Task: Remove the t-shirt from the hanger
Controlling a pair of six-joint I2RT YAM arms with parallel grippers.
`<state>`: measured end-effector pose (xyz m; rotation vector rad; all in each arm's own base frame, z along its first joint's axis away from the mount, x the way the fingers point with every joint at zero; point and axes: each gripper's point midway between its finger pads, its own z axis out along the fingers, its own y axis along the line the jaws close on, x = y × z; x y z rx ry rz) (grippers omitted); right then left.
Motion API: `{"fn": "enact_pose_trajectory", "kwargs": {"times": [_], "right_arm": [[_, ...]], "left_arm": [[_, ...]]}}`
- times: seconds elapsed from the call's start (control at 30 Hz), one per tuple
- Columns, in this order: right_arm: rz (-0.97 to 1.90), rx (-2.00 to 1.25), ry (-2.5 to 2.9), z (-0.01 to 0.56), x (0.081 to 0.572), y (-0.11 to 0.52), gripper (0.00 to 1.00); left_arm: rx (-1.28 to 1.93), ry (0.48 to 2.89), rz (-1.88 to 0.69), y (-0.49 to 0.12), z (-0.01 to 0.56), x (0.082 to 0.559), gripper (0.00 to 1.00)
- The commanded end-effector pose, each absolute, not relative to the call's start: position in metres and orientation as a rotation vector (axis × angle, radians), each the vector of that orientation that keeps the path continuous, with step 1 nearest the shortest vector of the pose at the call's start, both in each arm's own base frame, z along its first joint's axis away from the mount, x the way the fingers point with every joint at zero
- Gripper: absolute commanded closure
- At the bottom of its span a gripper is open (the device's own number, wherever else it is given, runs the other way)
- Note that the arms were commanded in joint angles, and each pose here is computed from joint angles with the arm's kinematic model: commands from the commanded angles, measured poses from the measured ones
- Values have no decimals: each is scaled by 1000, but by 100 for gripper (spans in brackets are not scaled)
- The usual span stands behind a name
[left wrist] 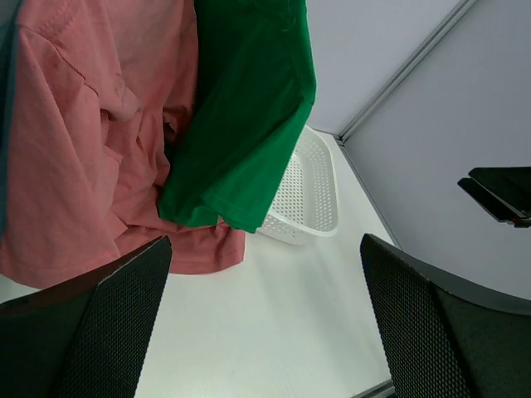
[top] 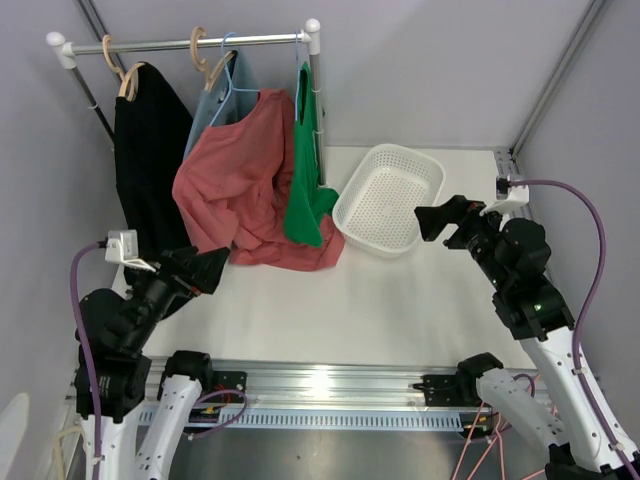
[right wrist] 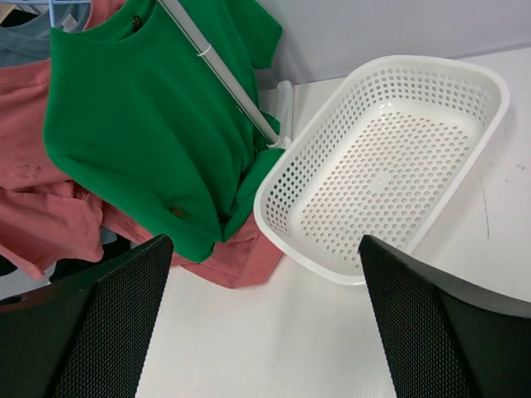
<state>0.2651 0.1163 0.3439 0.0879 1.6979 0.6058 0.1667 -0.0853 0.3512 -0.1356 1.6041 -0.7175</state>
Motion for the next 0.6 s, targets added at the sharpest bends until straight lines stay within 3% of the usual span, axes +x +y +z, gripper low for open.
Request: {"fn": "enact_pose_trajectory", "kwargs": {"times": [0.0,0.27,0.43,0.57], "right_arm": [[575,73,1646,358,267,112,1],[529,111,1713,338,276,108,0],[519,125,1743,326,281,109,1],[532,131,1737,324,282,111,0]], "left_arm": [[-120,1580,-666,-80,369,170,0],[-31,1607,-676,-90,386,188,1],[-11,1737,-603,-96,397,242,0],[-2,1692,-537,-102,470,277,0]]}}
